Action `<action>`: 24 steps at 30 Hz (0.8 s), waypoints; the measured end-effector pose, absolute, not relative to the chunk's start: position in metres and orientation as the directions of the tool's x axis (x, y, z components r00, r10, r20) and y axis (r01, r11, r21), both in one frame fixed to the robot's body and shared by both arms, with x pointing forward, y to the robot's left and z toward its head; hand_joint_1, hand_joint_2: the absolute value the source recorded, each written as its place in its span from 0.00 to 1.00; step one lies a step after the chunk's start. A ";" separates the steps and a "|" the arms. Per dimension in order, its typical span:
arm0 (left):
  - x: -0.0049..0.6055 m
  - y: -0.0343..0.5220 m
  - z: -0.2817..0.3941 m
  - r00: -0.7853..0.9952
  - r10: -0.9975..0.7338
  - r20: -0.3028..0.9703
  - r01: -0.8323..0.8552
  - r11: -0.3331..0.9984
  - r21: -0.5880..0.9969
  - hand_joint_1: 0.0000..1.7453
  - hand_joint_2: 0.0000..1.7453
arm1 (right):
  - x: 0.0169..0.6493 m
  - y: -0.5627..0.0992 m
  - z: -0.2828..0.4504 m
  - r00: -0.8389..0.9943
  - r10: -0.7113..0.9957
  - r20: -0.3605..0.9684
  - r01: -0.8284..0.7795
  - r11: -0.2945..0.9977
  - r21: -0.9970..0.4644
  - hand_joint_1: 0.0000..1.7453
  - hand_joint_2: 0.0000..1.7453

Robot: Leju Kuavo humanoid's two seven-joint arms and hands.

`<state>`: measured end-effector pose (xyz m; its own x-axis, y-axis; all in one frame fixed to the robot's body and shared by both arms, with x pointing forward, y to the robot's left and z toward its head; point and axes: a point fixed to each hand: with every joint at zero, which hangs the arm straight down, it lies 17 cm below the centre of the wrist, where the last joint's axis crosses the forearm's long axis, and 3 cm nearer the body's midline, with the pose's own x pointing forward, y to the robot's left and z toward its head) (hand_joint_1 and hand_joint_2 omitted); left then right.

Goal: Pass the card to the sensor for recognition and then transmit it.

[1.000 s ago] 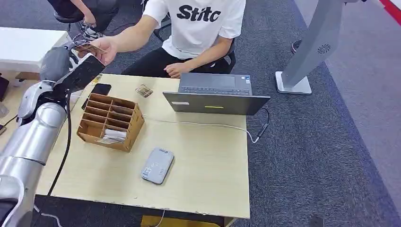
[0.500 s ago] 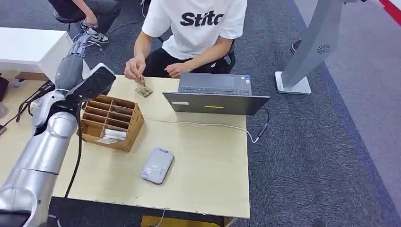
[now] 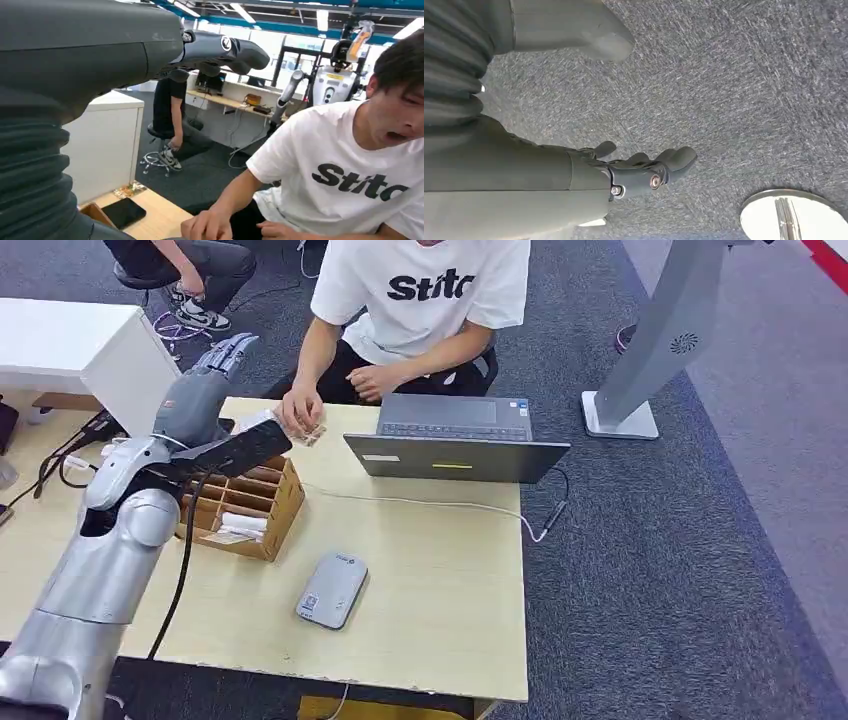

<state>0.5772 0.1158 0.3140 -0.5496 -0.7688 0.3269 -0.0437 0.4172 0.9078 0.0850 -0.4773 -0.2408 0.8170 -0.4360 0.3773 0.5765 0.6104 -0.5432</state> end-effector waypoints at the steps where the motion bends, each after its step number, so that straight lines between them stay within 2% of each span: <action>1: 0.576 0.115 0.315 -0.555 -0.768 0.320 -0.046 0.412 0.910 0.00 1.00 | 0.085 -0.477 -0.241 0.816 -0.438 0.377 0.578 0.609 -0.543 0.00 1.00; 9: 0.558 0.114 0.309 -0.598 -0.760 0.255 -0.035 0.342 0.939 0.00 1.00 | 0.079 -0.477 -0.242 0.810 -0.453 0.373 0.587 0.600 -0.543 0.00 1.00; 18: 0.538 0.135 0.286 -0.612 -0.767 0.192 -0.025 0.262 0.965 0.00 1.00 | 0.075 -0.476 -0.242 0.805 -0.462 0.372 0.592 0.594 -0.545 0.00 1.00; 24: 0.523 0.167 0.262 -0.601 -0.774 0.200 0.025 0.232 0.973 0.00 1.00 | 0.069 -0.475 -0.244 0.792 -0.488 0.367 0.609 0.580 -0.541 0.00 1.00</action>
<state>0.5228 0.1666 0.2617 -0.6006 -0.7742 0.1997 0.0249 0.2315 0.9725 0.0690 -0.4747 -0.2436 0.7918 -0.4881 0.3672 0.6087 0.5802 -0.5412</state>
